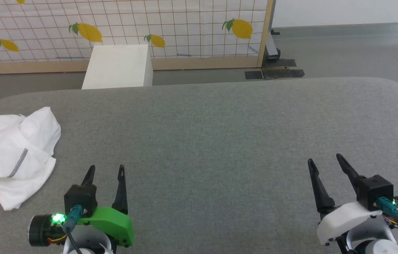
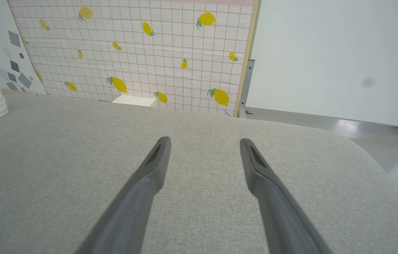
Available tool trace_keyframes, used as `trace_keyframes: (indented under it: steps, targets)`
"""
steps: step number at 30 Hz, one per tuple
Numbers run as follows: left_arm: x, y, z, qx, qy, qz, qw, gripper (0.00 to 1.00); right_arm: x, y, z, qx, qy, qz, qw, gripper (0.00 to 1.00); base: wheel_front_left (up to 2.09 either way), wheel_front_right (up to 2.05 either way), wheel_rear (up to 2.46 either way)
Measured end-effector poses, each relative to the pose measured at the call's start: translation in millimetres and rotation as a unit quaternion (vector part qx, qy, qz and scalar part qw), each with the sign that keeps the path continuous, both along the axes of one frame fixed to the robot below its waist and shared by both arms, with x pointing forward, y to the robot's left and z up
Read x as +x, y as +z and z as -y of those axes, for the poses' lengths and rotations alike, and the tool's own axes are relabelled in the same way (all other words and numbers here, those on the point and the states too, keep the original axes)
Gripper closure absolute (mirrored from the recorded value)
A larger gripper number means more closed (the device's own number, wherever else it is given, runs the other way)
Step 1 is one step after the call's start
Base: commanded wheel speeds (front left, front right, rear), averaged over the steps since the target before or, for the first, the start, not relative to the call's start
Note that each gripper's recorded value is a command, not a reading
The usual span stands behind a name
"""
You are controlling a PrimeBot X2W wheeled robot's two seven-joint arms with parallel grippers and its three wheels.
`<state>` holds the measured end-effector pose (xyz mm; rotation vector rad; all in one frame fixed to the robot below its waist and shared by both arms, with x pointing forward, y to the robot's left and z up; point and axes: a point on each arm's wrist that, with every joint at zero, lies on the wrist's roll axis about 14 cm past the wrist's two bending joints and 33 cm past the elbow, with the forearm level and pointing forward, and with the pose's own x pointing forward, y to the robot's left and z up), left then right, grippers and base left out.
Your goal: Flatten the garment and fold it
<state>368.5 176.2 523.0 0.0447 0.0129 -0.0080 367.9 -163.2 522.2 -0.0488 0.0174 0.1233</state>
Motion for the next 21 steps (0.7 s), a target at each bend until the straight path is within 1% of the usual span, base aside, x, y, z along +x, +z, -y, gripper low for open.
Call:
trace_keyframes:
  steps: [21]
  targets:
    - [-7.1, 8.7, -0.9, -0.004, 0.004, 0.027, 1.000, 0.00, -1.0, 7.6, 13.6, 0.011, -0.019, 0.024, 0.999, 0.00, 0.00, 0.00, 0.00]
